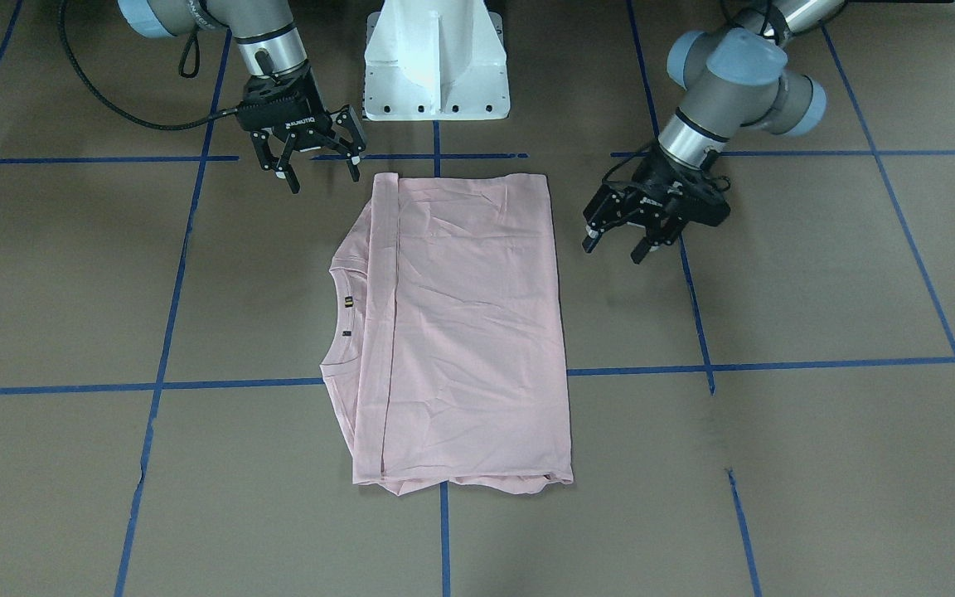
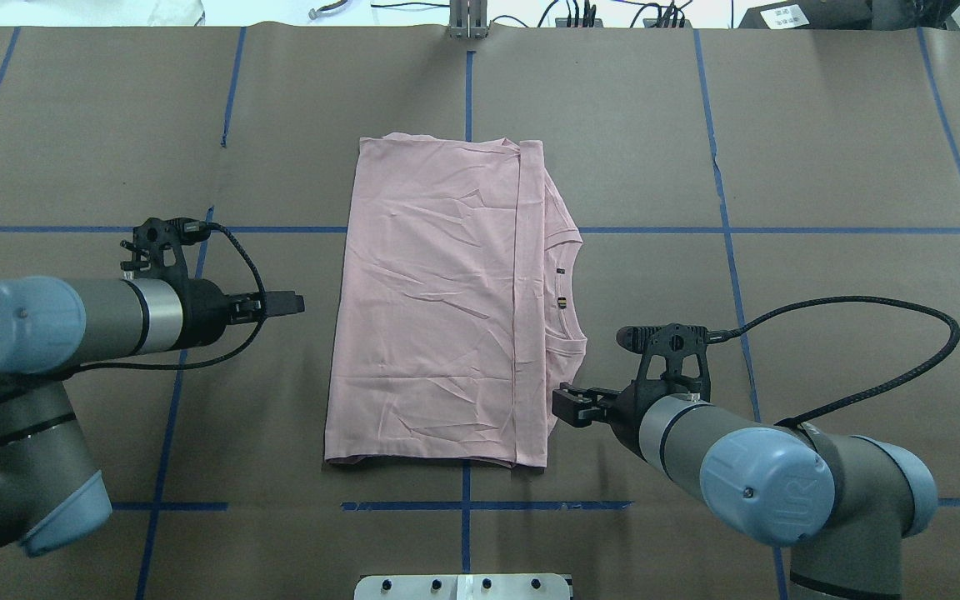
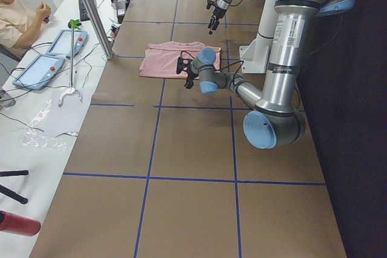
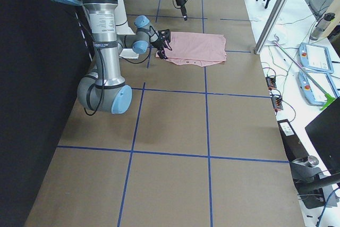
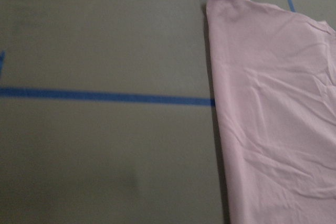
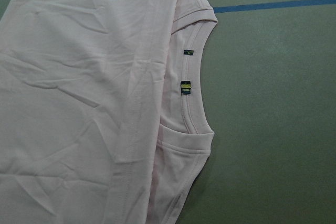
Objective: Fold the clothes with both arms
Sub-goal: 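Move both grippers down to the shirt edge nearest the robot, then slide the right gripper along the near edge toward the left gripper, then close both grippers on the near edge corners of the shirt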
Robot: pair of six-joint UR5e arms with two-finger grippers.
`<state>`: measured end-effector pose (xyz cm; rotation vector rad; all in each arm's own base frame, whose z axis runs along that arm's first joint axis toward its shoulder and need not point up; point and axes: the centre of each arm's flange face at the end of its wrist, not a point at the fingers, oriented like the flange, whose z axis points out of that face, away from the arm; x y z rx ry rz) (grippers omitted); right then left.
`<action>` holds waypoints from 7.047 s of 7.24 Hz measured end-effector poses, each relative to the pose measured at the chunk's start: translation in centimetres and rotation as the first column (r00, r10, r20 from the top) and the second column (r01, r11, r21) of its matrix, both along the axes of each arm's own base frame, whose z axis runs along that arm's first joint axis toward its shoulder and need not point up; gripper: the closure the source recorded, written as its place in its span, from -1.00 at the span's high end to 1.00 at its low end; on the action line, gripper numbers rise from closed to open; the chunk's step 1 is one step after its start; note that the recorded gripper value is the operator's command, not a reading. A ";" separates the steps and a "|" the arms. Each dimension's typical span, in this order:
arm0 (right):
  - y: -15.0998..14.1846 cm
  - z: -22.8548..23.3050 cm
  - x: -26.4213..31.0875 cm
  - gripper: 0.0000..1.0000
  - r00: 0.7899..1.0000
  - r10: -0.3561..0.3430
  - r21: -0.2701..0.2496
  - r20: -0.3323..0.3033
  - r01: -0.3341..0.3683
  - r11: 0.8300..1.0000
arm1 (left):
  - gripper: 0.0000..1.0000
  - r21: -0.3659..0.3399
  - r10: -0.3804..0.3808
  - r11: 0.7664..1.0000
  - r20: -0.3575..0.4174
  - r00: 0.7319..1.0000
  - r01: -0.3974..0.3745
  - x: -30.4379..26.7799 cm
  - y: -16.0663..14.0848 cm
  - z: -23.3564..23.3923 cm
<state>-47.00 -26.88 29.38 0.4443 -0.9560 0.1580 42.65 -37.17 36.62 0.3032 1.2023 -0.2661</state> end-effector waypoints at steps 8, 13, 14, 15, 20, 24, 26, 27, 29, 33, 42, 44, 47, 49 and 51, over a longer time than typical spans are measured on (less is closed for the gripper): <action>-0.1 0.3 -0.2 1.00 1.000 0.008 -0.007 -0.002 -0.008 1.000 | 0.07 -0.257 0.002 0.966 0.051 0.999 0.011 8.2 10.4 -3.2; -0.1 0.4 -0.2 1.00 1.000 0.008 -0.009 -0.004 -0.008 1.000 | 0.10 -0.259 0.040 0.965 0.059 0.997 -0.023 9.2 12.2 -3.3; -0.1 0.4 -0.2 1.00 1.000 0.009 -0.010 -0.003 -0.009 1.000 | 0.10 -0.259 0.045 0.965 0.061 0.997 -0.028 9.3 12.5 -3.2; 0.0 0.4 -0.2 1.00 1.000 0.011 -0.013 -0.001 -0.011 1.000 | 0.10 -0.259 0.050 0.965 0.063 0.997 -0.032 9.4 12.7 -3.2; 0.0 0.4 -0.3 1.00 1.000 0.010 -0.015 -0.001 -0.010 1.000 | -0.99 -0.260 0.053 0.965 0.068 0.996 -0.034 9.5 12.8 -2.9; 0.3 0.4 -0.7 0.84 1.000 0.014 -0.030 0.003 -0.014 0.999 | -1.00 -0.253 0.055 0.967 0.062 0.997 -0.038 9.3 12.9 -3.3; 1.6 -0.6 -2.9 0.60 0.998 0.067 -0.151 0.023 -0.062 0.987 | -1.00 -0.249 0.056 0.968 0.052 0.997 -0.042 9.0 12.9 -3.8; 2.1 -2.1 -5.0 0.57 0.995 0.100 -0.221 0.008 -0.096 0.970 | -1.00 -0.248 0.056 0.968 0.051 0.997 -0.042 9.0 12.9 -3.9; 2.5 -4.5 -8.8 0.57 0.990 0.128 -0.282 -0.052 -0.137 0.949 | -1.00 -0.248 0.057 0.968 0.048 0.997 -0.043 9.0 13.0 -4.0; 2.6 -4.8 -10.8 0.35 0.983 0.110 -0.283 -0.150 -0.149 0.947 | -1.00 -0.246 0.057 0.968 0.044 0.997 -0.045 9.1 13.0 -4.2; 2.2 -4.7 -14.1 0.18 0.976 0.114 -0.288 -0.183 -0.164 0.944 | -1.00 -0.246 0.057 0.968 0.045 0.997 -0.044 9.1 13.0 -4.2; 2.3 -4.5 -14.1 0.17 0.976 0.110 -0.287 -0.189 -0.162 0.944 | -1.00 -0.246 0.057 0.968 0.044 0.997 -0.045 9.1 13.0 -4.2; 2.3 -4.0 -14.6 -0.53 0.974 0.109 -0.285 -0.200 -0.164 0.944 | -1.00 -0.246 0.058 0.968 0.044 0.997 -0.046 9.1 13.0 -4.2; 2.3 -4.0 -14.6 -1.00 0.973 0.108 -0.286 -0.204 -0.164 0.944 | -1.00 -0.246 0.058 0.968 0.043 0.997 -0.046 9.1 13.0 -4.2; 2.4 -4.0 -14.7 -1.00 0.972 0.107 -0.287 -0.207 -0.165 0.944 | -1.00 -0.245 0.059 0.968 0.043 0.997 -0.046 9.1 13.0 -4.2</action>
